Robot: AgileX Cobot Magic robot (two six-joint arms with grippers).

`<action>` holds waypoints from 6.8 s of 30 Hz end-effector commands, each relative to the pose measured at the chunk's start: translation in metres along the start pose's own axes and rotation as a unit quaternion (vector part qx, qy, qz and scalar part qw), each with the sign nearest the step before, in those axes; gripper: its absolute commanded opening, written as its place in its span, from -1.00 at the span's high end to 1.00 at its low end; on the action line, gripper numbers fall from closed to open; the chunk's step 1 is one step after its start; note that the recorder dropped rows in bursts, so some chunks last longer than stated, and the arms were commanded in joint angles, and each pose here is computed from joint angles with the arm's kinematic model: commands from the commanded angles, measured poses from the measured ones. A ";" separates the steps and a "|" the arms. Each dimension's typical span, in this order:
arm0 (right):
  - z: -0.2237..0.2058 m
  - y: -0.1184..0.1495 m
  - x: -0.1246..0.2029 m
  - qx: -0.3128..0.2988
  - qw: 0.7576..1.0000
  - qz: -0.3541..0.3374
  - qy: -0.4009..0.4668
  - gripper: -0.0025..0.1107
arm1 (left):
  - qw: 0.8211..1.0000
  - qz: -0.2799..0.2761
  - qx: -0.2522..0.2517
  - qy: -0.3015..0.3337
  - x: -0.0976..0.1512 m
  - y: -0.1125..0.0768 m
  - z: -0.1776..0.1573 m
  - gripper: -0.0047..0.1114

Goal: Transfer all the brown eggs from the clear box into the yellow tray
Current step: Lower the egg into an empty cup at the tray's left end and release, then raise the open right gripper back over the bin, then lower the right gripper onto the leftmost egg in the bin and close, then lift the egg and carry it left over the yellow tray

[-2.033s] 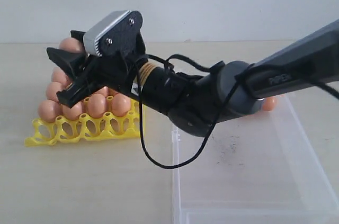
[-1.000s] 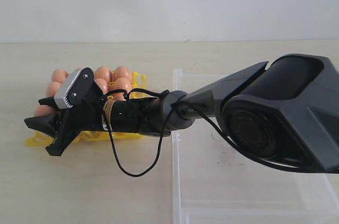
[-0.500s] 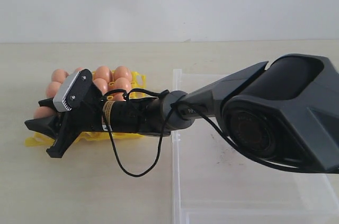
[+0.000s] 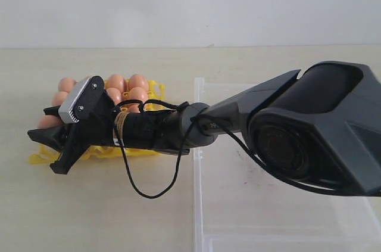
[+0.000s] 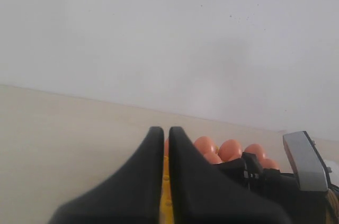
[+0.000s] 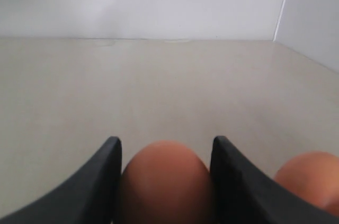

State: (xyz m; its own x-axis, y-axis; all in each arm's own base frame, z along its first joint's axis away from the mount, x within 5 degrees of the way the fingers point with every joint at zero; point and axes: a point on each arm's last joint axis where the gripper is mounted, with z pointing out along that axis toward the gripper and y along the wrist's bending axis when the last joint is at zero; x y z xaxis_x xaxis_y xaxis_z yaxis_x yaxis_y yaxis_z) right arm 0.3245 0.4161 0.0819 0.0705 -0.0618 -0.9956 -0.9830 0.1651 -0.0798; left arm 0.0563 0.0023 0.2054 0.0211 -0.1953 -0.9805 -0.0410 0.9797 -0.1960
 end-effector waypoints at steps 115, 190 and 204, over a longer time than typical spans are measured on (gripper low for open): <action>-0.246 -0.080 -0.122 0.332 0.790 0.291 0.424 0.95 | 1.000 -0.001 0.002 -0.003 -0.002 0.000 0.000 0.85; -0.167 -0.015 -0.113 0.226 0.973 -0.015 -0.036 0.96 | 1.000 -0.001 0.002 -0.003 -0.002 0.000 0.000 0.85; -0.112 -0.026 -0.062 0.059 0.992 0.032 -0.104 0.96 | 1.000 -0.001 0.002 -0.003 -0.002 0.000 0.000 0.85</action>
State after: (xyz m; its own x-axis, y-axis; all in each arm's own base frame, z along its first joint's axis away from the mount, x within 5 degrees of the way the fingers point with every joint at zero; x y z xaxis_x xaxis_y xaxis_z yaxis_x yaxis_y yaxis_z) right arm 0.3221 0.2952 0.1584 0.0841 0.1312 -0.9878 -0.9350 0.3531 -0.0327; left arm 0.0563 0.0023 0.2054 0.0211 -0.1953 -0.9805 -0.0410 0.9797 -0.1960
